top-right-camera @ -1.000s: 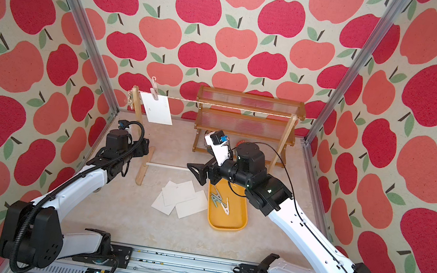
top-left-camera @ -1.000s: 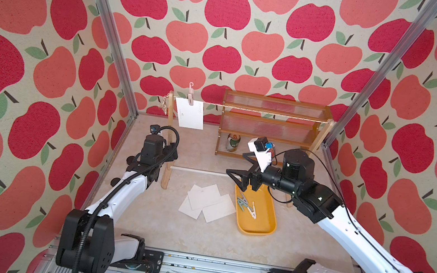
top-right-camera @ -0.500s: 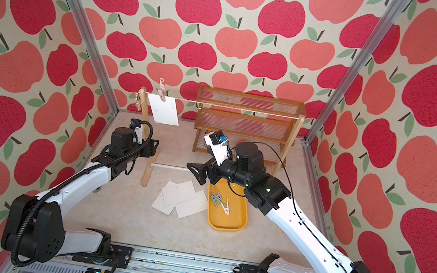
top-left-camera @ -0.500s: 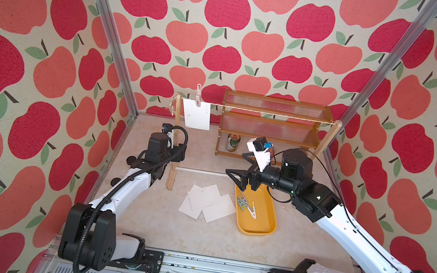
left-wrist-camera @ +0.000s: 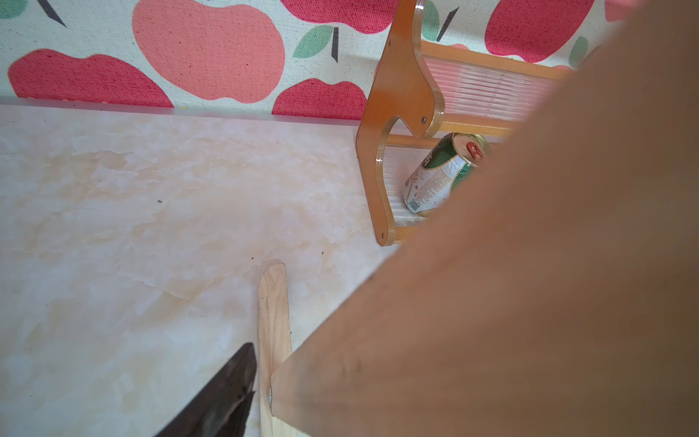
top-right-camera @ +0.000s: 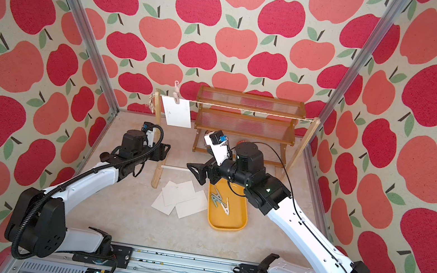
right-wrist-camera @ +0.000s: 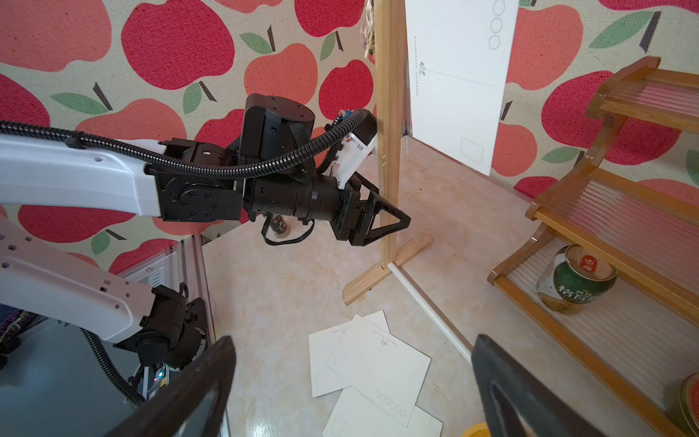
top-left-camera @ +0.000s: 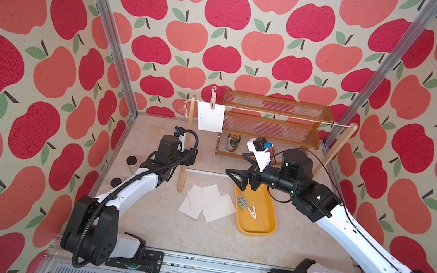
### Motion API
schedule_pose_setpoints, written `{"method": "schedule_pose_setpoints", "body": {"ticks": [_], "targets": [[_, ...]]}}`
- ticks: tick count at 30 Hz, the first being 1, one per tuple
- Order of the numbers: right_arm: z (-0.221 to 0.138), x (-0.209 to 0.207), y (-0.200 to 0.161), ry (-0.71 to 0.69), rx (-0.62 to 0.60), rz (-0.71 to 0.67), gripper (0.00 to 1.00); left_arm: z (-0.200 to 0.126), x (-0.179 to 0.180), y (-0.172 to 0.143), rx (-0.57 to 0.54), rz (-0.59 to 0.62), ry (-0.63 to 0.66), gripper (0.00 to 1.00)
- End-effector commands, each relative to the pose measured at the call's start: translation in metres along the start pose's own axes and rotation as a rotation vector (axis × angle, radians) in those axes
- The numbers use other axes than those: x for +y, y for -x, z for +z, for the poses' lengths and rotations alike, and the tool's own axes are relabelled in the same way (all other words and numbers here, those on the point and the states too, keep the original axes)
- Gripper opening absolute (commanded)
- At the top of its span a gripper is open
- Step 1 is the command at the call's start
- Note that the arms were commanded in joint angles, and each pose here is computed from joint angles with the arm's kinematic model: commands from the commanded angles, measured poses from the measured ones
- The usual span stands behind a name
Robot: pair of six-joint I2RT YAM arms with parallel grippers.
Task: Remove the postcards from the strings
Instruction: Move the clothesline to the center of the board.
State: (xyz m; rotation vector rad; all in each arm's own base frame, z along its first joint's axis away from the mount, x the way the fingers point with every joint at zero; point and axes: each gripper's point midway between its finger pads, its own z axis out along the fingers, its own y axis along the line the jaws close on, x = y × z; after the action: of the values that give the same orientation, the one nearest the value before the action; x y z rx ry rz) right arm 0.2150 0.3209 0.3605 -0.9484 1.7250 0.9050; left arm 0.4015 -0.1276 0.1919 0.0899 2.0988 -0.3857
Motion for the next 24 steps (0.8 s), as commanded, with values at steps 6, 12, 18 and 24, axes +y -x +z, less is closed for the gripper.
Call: {"method": "schedule_pose_setpoints", "body": {"ticks": [6,12,18,24], "targets": [[-0.007,-0.003,-0.001,-0.014,-0.003,-0.007,0.99,-0.042,0.001,0.021,-0.074,-0.070,0.038,0.83],[-0.007,-0.008,0.000,-0.017,-0.004,0.006,0.99,-0.078,-0.006,0.015,-0.099,-0.102,0.015,0.86],[-0.006,-0.011,0.003,-0.014,-0.014,0.017,0.99,-0.105,-0.044,0.017,-0.187,-0.189,-0.175,1.00],[-0.004,-0.012,0.002,-0.005,-0.011,0.026,0.99,-0.109,-0.091,0.027,-0.318,-0.234,-0.392,0.99]]}}
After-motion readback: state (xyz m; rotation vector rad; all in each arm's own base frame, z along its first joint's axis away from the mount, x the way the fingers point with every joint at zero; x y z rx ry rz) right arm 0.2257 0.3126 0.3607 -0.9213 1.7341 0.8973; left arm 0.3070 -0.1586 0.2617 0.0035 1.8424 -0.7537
